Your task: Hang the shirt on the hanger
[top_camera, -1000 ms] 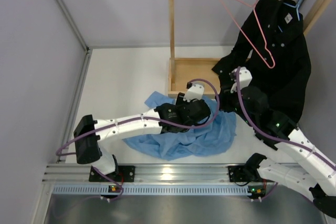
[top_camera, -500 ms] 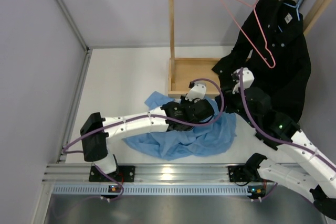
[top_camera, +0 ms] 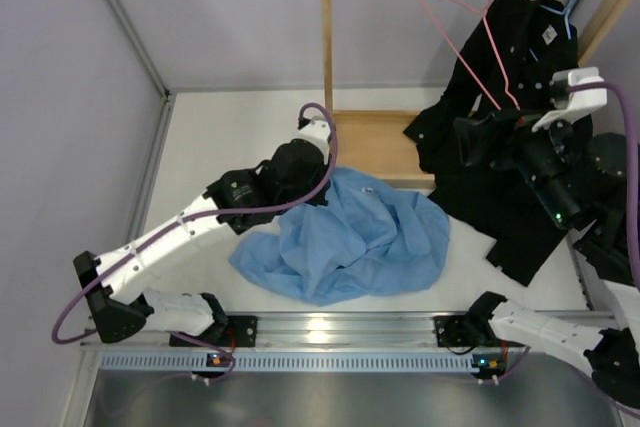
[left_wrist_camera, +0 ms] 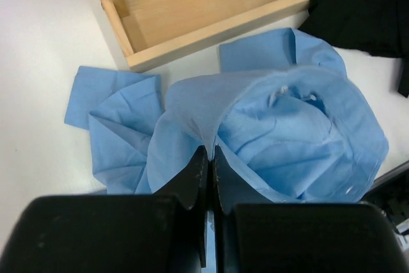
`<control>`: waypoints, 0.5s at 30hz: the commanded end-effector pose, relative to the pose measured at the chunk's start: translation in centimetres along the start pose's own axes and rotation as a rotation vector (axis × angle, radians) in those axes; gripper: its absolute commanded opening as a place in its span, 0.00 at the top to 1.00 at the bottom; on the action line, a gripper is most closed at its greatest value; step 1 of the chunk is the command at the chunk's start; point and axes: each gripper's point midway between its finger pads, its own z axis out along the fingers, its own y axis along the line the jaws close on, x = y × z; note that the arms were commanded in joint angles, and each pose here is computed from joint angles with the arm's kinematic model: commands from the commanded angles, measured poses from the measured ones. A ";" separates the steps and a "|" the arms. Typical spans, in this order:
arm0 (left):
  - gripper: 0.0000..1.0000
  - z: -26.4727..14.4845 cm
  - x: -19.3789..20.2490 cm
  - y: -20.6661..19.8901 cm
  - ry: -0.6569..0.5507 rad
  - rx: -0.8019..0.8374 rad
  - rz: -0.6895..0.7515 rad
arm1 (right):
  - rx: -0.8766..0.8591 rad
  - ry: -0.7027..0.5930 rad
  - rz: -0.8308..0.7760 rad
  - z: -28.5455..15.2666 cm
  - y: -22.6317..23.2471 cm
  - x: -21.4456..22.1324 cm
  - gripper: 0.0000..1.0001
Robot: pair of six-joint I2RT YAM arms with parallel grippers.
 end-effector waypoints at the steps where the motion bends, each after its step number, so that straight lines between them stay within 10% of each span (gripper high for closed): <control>1: 1.00 -1.5 1.4 -0.2 0.026 0.085 0.020 | 0.204 0.037 -0.150 0.7 -3.5 -1.6 0.03; 15: 1.00 -4.1 5.2 2.0 -0.016 0.121 -0.060 | 0.339 0.250 -0.165 9.7 -13.4 -0.3 0.08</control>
